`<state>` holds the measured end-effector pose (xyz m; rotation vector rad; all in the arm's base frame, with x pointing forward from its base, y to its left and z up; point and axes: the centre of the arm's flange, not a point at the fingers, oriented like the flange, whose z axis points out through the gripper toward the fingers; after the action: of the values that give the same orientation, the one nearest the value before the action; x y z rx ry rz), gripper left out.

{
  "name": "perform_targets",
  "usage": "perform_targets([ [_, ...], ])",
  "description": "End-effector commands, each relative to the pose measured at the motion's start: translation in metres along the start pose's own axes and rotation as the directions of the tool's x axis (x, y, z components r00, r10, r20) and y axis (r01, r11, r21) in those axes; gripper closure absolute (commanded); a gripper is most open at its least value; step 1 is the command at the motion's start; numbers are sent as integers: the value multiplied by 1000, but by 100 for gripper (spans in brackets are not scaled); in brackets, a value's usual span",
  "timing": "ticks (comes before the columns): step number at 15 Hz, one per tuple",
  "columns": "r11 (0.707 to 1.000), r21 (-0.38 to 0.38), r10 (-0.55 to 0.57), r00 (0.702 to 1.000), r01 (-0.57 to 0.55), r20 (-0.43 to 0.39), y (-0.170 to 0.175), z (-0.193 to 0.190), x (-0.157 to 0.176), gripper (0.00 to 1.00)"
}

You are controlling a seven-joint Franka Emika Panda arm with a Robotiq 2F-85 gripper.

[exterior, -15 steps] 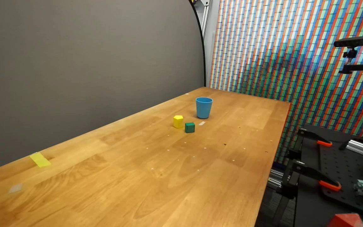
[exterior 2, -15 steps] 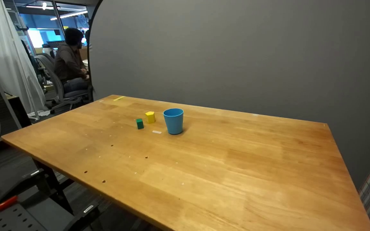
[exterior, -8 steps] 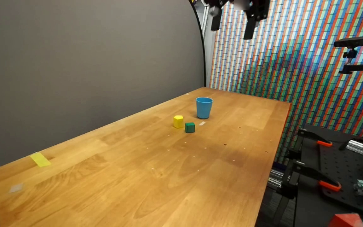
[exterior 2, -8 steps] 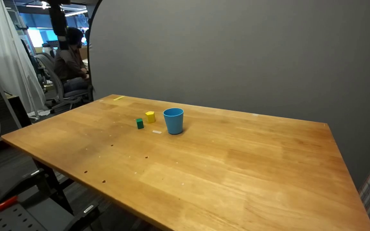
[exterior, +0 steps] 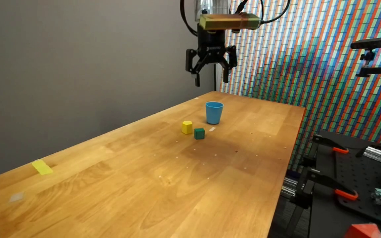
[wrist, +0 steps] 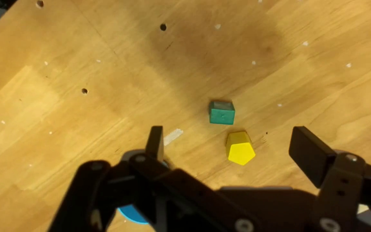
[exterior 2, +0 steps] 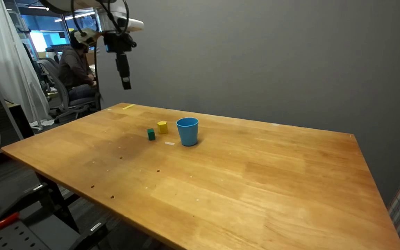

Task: Put the yellow block in the cup

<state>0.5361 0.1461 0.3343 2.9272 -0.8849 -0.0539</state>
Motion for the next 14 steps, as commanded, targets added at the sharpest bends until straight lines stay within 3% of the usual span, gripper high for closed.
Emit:
perform_targets([
  [1, 999, -3, 39, 999, -39, 28, -32, 27, 57, 0],
  [7, 997, 11, 78, 994, -79, 80, -52, 89, 105, 0],
  [14, 994, 30, 106, 990, -109, 90, -67, 134, 129, 0],
])
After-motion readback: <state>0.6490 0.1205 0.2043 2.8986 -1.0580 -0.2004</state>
